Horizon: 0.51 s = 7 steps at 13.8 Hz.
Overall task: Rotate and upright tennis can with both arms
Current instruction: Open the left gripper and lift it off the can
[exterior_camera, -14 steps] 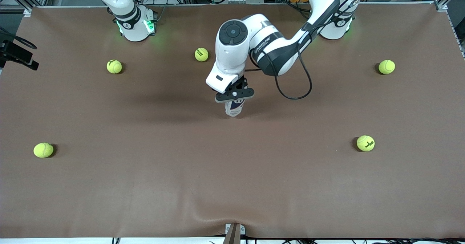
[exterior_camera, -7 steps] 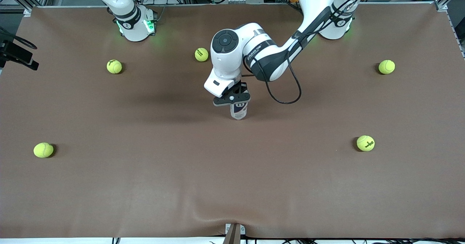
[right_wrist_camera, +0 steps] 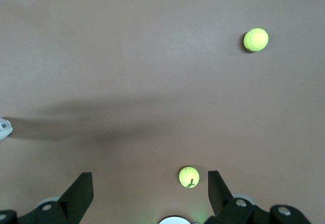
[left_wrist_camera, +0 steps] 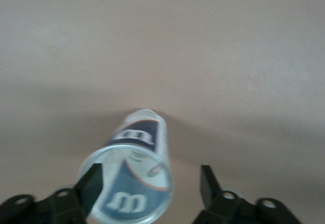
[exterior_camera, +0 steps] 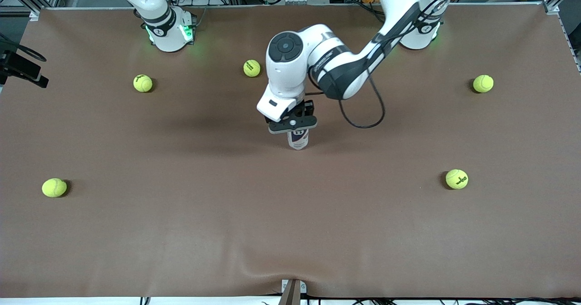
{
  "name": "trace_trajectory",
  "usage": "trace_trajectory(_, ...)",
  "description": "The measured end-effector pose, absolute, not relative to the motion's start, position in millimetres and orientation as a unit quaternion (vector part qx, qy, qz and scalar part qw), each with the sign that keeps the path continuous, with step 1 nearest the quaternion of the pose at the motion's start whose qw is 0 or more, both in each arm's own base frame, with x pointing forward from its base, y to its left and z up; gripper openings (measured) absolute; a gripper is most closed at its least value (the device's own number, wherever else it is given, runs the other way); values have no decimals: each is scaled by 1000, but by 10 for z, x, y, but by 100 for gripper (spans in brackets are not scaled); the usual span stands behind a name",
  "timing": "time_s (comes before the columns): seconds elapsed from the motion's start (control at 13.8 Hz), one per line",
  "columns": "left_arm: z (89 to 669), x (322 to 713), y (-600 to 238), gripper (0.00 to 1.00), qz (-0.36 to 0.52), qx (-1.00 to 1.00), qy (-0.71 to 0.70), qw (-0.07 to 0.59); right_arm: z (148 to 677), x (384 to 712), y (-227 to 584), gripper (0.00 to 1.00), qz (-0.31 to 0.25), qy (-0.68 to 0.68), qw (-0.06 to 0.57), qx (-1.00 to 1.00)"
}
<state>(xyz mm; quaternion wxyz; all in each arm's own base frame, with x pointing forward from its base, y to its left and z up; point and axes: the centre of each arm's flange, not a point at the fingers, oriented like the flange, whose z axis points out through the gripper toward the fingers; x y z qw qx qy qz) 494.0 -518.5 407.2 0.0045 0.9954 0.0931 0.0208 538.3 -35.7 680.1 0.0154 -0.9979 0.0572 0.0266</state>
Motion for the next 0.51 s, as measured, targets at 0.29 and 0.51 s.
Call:
trace_trajectory(0.29,4862,5160,-4627,100,50,991,121,-5,6800,5383,-357,100,27,57,15,-998)
trace_trajectory(0.51,5305,5415,-4040,100,58,992,113,-4,6801,5383,-356,100,27,57,15,-998)
